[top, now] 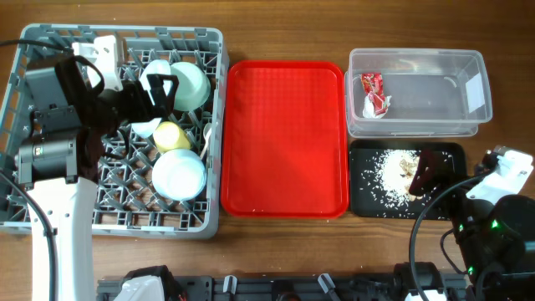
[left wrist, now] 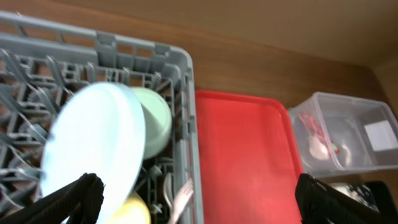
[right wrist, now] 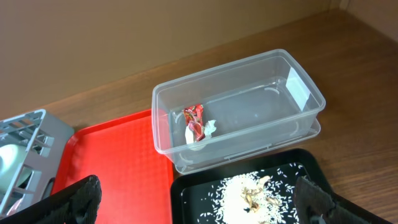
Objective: Sort waste into correct bins and load items into the dishwasher rack
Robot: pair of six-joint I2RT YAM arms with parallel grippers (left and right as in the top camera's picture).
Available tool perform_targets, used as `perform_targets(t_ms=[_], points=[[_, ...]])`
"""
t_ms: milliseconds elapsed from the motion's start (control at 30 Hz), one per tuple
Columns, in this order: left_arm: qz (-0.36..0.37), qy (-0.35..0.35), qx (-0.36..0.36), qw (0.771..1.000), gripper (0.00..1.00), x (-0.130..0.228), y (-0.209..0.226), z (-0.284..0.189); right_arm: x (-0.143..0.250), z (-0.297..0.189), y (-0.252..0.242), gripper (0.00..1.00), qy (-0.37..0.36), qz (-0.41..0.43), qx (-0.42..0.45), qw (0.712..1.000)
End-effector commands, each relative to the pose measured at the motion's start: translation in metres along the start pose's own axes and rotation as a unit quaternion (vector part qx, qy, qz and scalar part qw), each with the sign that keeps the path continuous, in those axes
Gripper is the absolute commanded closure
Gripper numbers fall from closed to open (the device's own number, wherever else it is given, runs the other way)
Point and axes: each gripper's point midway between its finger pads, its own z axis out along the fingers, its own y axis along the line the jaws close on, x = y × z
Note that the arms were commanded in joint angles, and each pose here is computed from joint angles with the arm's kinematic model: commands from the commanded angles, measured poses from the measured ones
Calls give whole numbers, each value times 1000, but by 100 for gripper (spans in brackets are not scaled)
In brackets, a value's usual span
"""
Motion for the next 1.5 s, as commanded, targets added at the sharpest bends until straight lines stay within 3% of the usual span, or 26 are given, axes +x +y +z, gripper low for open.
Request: perform_targets(t_ms=[0,733,900,1000,1133,1267,1467], points=[[-16,8,23,1000,0,4,-7,-3,-3,-2,2,0,-3,-7,-4,1000],[-16,8,23,1000,0,4,-7,-3,-1,2,-5,0,-10,-9,12,1000],[-16,8,23,1000,0,4,-7,-3,-18,0,27,0,-129,-70,-91,985],[-16,8,23,1000,0,4,-7,-3,-26,-6,45,0,-240,-80,-155,955],[-16,8,23,1000,0,4,-7,-3,-13,-1,56,0,-315,-90,-208,922],[-16,8,23,1000,0,4,-7,-3,13,11,59,0,-336,-90,-233,908],[-16,8,23,1000,0,4,-7,-3,38,33,54,0,-315,-85,-225,918]])
